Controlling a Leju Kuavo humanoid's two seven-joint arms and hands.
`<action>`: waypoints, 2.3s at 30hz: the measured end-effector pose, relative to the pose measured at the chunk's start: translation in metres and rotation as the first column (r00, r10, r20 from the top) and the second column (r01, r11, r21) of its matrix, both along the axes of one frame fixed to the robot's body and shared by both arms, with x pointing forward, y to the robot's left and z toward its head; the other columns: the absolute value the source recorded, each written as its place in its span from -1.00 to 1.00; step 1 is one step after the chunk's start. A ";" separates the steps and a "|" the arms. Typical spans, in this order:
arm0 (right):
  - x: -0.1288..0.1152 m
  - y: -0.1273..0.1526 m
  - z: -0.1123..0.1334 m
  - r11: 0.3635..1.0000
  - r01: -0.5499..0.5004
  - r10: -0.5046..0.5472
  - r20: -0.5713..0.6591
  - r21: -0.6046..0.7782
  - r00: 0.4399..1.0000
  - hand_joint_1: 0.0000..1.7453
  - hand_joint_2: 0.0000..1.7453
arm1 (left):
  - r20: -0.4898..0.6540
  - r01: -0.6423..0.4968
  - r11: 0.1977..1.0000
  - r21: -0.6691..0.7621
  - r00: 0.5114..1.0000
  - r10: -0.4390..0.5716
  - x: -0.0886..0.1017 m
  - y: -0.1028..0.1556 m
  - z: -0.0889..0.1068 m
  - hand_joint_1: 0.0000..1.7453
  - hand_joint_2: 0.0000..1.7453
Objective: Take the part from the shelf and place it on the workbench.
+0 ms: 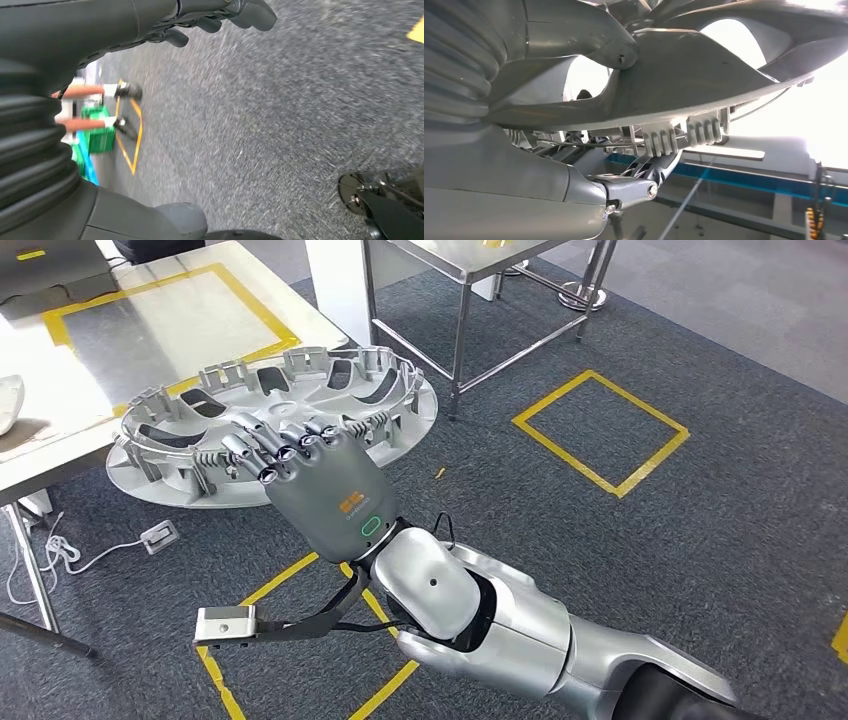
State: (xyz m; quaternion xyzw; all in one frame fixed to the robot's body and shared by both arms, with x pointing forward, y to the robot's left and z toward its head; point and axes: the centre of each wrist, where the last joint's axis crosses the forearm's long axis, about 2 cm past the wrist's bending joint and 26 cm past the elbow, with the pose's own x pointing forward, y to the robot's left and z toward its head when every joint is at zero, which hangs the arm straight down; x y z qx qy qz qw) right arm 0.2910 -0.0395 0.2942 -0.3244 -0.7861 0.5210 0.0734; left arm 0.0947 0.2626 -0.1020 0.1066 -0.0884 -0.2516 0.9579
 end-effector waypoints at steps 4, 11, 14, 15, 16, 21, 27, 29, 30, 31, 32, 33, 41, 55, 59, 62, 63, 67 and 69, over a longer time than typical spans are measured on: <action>0.000 0.000 0.000 1.000 0.010 -0.010 -0.002 -0.003 1.000 1.00 1.00 | -0.004 -0.006 1.000 0.002 1.000 0.006 0.002 -0.002 0.000 -1.00 1.00; -0.002 0.002 0.003 1.000 0.010 -0.010 -0.002 0.011 1.000 1.00 1.00 | -0.008 -0.005 1.000 0.007 1.000 0.005 0.002 -0.002 0.001 -1.00 1.00; -0.002 0.002 0.002 1.000 0.012 -0.012 -0.004 0.008 1.000 1.00 1.00 | -0.012 -0.006 1.000 0.011 1.000 0.006 0.002 -0.001 0.001 -1.00 1.00; -0.002 0.002 0.001 1.000 0.012 -0.012 -0.006 0.007 1.000 1.00 1.00 | -0.014 -0.007 1.000 0.013 1.000 0.007 0.002 0.000 0.000 -1.00 1.00; -0.003 0.002 0.001 1.000 0.013 -0.013 -0.008 0.006 1.000 1.00 1.00 | -0.016 -0.007 1.000 0.015 1.000 0.008 0.002 0.000 0.000 -1.00 1.00; -0.005 0.001 0.002 1.000 0.010 -0.010 -0.007 0.007 1.000 1.00 1.00 | -0.016 -0.011 1.000 0.017 1.000 0.011 0.004 0.001 0.001 -1.00 1.00; -0.005 -0.001 0.001 1.000 0.010 -0.009 -0.008 0.011 1.000 1.00 1.00 | -0.017 -0.031 0.999 0.016 0.999 0.032 0.005 0.002 0.001 -1.00 1.00; -0.005 -0.002 -0.002 1.000 0.009 -0.009 -0.014 0.009 1.000 1.00 1.00 | -0.018 -0.036 0.999 0.016 0.999 0.036 0.004 0.003 0.001 -1.00 1.00; -0.006 -0.002 -0.003 1.000 0.009 -0.009 -0.016 0.008 1.000 1.00 1.00 | -0.019 -0.038 0.999 0.017 0.999 0.038 0.003 0.003 0.001 -1.00 1.00; -0.006 -0.002 -0.003 1.000 0.009 -0.009 -0.017 0.008 1.000 1.00 1.00 | -0.019 -0.040 0.999 0.017 0.999 0.041 0.003 0.003 0.001 -1.00 1.00; -0.006 -0.002 -0.003 1.000 0.009 -0.009 -0.017 0.008 1.000 1.00 1.00 | -0.020 -0.042 0.999 0.016 0.999 0.042 0.003 0.002 0.000 -1.00 1.00; -0.006 -0.002 -0.003 1.000 0.008 -0.008 -0.016 0.008 1.000 1.00 1.00 | -0.019 -0.043 0.999 0.016 0.999 0.044 0.003 0.002 0.001 -1.00 1.00; -0.005 -0.002 -0.002 1.000 0.004 -0.004 -0.014 0.012 1.000 1.00 1.00 | -0.030 -0.057 0.998 0.019 0.998 0.058 -0.002 0.004 -0.001 -1.00 1.00; -0.002 -0.004 -0.002 0.999 0.013 -0.011 -0.044 0.048 0.999 1.00 1.00 | -0.034 -0.065 0.998 0.021 0.997 0.065 -0.003 0.006 -0.001 -1.00 1.00; -0.003 -0.004 -0.003 0.998 0.019 -0.017 -0.036 0.058 0.999 1.00 1.00 | -0.033 -0.056 0.998 0.019 0.998 0.056 -0.003 0.006 -0.001 -1.00 1.00; -0.004 -0.004 -0.006 0.998 0.030 -0.028 -0.033 0.059 0.999 1.00 1.00 | -0.032 -0.050 0.999 0.017 0.998 0.051 -0.003 0.006 -0.001 -1.00 1.00; -0.005 -0.004 -0.007 0.998 0.034 -0.032 -0.032 0.059 0.999 1.00 1.00 | -0.031 -0.049 0.999 0.016 0.998 0.050 -0.003 0.006 -0.001 -1.00 1.00; -0.008 -0.004 -0.007 0.997 0.041 -0.039 -0.028 0.066 0.999 1.00 1.00 | -0.031 -0.045 0.999 0.015 0.998 0.046 -0.003 0.006 -0.001 -1.00 1.00; -0.008 -0.005 -0.006 0.997 0.042 -0.040 -0.026 0.071 0.999 1.00 1.00 | -0.029 -0.045 0.999 0.014 0.999 0.045 -0.003 0.006 -0.001 -1.00 1.00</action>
